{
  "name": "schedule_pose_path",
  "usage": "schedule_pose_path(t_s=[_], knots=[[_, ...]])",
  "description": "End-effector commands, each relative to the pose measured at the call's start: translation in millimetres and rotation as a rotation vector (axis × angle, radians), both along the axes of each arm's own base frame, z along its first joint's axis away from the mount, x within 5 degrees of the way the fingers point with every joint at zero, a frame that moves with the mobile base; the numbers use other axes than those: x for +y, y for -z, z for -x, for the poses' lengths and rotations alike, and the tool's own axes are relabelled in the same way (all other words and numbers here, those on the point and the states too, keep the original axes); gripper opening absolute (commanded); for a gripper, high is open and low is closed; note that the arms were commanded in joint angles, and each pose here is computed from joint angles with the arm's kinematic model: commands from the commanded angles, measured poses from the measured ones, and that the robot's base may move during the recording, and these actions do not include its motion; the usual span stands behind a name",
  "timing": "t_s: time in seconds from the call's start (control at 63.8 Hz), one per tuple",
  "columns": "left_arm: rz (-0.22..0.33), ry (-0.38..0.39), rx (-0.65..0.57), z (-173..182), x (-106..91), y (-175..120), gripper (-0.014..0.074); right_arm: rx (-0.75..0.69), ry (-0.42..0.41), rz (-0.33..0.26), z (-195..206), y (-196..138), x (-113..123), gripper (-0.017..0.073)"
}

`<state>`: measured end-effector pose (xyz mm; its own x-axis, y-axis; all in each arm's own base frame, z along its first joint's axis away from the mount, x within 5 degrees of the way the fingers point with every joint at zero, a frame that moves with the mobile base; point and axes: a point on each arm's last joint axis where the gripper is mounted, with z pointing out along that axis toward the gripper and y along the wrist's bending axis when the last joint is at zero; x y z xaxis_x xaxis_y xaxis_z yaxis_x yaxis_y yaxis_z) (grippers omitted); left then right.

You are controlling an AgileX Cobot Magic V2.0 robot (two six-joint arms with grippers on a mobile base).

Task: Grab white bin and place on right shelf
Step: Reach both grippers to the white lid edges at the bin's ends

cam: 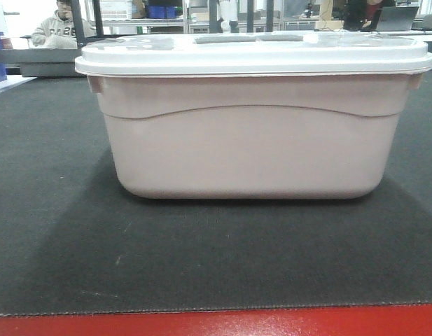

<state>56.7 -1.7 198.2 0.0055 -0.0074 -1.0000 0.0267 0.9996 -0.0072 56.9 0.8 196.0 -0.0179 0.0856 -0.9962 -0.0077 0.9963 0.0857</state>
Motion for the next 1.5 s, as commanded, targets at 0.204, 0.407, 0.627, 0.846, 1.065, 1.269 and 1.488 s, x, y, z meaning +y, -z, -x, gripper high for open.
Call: schedule_pose_path(t_s=[0.204, 0.407, 0.627, 0.846, 1.065, 1.269, 1.488], knots=[[0.005, -0.003, -0.082, 0.4, 0.4, -1.7, -0.0117, -0.097, 0.010, -0.002, 1.0, -9.7, -0.9, 0.0063], [0.005, -0.003, -0.082, 0.4, 0.4, -1.7, -0.0117, -0.097, 0.010, -0.002, 1.0, -9.7, -0.9, 0.0063], [0.010, -0.004, -0.091, 0.5, 0.5, -2.6, -0.0117, -0.106, 0.011, -0.003, 1.1, -10.5, -1.0, 0.0063], [0.043, -0.003, -0.096, 0.5, 0.7, -3.0, -0.0117, -0.138, 0.014, -0.003, 1.4, -13.4, -1.3, 0.0063], [0.156, -0.027, -0.309, 5.2, 4.9, -32.6, -0.0117, -0.234, 0.024, 0.015, 3.5, -25.6, -2.0, 0.0063], [0.109, 0.004, -0.361, 12.8, 1.9, -118.2, -0.0117, -0.419, 0.024, -0.049, 17.7, -94.7, -2.9, 0.0063], [0.091, 0.052, -0.259, -2.3, -2.9, -200.0, -0.0111, -0.391, 0.008, -0.052, 5.8, -170.9, -1.5, 0.0080]])
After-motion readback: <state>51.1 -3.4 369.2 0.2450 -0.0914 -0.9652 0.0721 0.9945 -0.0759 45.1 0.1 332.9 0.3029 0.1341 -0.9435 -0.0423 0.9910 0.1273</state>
